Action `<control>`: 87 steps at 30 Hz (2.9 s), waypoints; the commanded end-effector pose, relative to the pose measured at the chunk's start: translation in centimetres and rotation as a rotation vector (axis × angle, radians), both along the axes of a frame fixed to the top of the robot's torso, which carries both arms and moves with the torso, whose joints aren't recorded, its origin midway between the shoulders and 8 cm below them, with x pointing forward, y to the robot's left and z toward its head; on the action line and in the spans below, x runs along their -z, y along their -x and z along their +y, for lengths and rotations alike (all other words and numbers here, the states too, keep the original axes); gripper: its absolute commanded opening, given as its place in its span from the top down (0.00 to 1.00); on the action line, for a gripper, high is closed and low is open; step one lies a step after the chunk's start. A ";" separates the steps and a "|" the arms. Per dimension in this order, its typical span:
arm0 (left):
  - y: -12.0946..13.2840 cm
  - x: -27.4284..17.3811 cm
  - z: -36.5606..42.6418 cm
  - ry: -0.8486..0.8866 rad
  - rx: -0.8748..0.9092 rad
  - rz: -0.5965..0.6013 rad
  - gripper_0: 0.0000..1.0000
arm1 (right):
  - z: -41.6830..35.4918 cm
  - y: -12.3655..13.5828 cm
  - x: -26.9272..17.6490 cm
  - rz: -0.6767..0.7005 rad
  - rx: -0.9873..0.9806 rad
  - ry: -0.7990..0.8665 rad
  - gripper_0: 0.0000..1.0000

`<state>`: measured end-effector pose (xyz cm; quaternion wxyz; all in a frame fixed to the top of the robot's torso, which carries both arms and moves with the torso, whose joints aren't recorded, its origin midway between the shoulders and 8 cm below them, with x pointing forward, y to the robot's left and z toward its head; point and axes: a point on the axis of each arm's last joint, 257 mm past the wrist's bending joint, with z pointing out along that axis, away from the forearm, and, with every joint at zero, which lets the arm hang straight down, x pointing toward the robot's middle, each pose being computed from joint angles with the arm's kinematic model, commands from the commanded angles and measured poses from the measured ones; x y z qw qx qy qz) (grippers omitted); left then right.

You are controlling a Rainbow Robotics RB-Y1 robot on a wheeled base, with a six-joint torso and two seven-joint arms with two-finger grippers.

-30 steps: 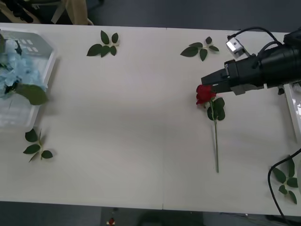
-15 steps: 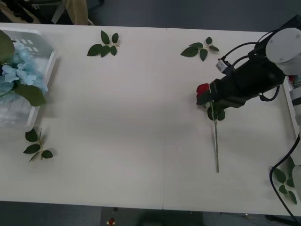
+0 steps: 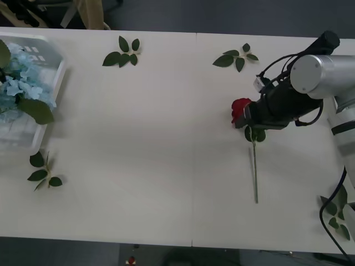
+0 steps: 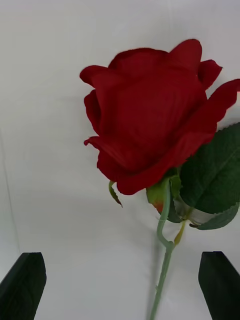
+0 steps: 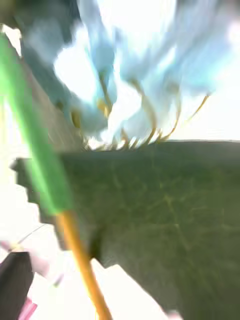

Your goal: Put the red flowers into the right box and the blue flowers into the left box

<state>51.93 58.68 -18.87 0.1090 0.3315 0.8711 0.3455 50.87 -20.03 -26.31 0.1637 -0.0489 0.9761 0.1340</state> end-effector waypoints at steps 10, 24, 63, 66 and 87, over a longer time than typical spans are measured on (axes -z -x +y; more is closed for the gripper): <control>2.1 -4.5 -10.8 0.610 0.246 0.036 0.00 | -0.5 -0.6 2.0 -0.079 -0.074 0.144 0.10; -1.9 -10.8 -25.2 0.786 0.716 -0.178 0.00 | -0.4 -1.3 4.2 -0.120 -0.075 0.184 0.10; -2.2 0.1 -52.7 1.003 0.839 -0.629 0.00 | -2.8 -4.2 1.9 -0.265 -0.243 0.173 1.00; -0.4 -0.9 -53.7 1.117 0.846 -0.596 0.00 | -3.1 -4.3 0.6 -0.296 -0.317 0.172 1.00; 10.0 -5.9 -56.6 1.584 0.998 -0.238 0.00 | -9.2 -7.3 -12.1 -0.562 -0.149 0.059 1.00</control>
